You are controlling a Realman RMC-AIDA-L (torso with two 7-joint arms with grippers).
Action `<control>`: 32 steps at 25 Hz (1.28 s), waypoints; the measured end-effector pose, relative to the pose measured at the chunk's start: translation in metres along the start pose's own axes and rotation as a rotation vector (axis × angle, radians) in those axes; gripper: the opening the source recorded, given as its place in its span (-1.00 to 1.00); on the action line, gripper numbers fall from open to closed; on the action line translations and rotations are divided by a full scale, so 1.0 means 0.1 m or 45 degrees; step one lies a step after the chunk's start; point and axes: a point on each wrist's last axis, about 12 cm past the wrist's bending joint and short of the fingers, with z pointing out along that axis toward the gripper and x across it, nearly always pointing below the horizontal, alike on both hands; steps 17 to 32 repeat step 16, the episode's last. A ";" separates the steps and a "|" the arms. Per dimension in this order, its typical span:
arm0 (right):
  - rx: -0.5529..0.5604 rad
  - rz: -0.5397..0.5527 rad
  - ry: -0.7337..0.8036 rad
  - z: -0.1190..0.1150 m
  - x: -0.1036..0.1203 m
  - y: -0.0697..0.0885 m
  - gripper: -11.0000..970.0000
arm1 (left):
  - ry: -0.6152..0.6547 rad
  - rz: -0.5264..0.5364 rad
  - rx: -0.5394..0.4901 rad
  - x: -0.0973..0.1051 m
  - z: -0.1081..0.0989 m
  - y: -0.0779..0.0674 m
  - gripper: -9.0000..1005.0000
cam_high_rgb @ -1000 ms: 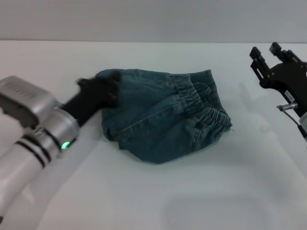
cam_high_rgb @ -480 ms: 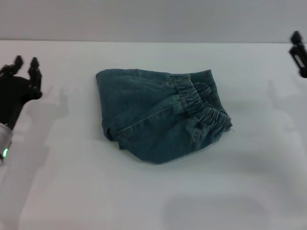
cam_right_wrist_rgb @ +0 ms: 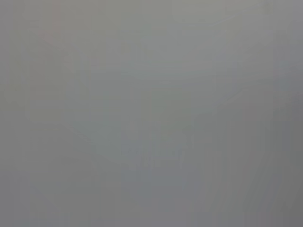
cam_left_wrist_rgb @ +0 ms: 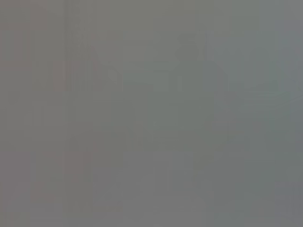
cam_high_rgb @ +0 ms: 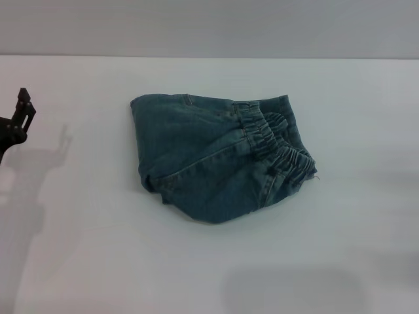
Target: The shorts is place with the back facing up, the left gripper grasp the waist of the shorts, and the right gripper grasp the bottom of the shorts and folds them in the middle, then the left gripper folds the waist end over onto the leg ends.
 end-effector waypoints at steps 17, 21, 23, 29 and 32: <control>-0.110 -0.036 0.132 -0.05 0.15 0.09 0.54 | 0.000 0.024 0.070 0.01 0.01 -0.08 0.67; -0.110 -0.036 0.132 -0.05 0.15 0.09 0.54 | 0.000 0.024 0.070 0.01 0.01 -0.08 0.67; -0.110 -0.036 0.132 -0.05 0.15 0.09 0.54 | 0.000 0.024 0.070 0.01 0.01 -0.08 0.67; -0.110 -0.036 0.132 -0.05 0.15 0.09 0.54 | 0.000 0.024 0.070 0.01 0.01 -0.08 0.67; -0.110 -0.036 0.132 -0.05 0.15 0.09 0.54 | 0.000 0.024 0.070 0.01 0.01 -0.08 0.67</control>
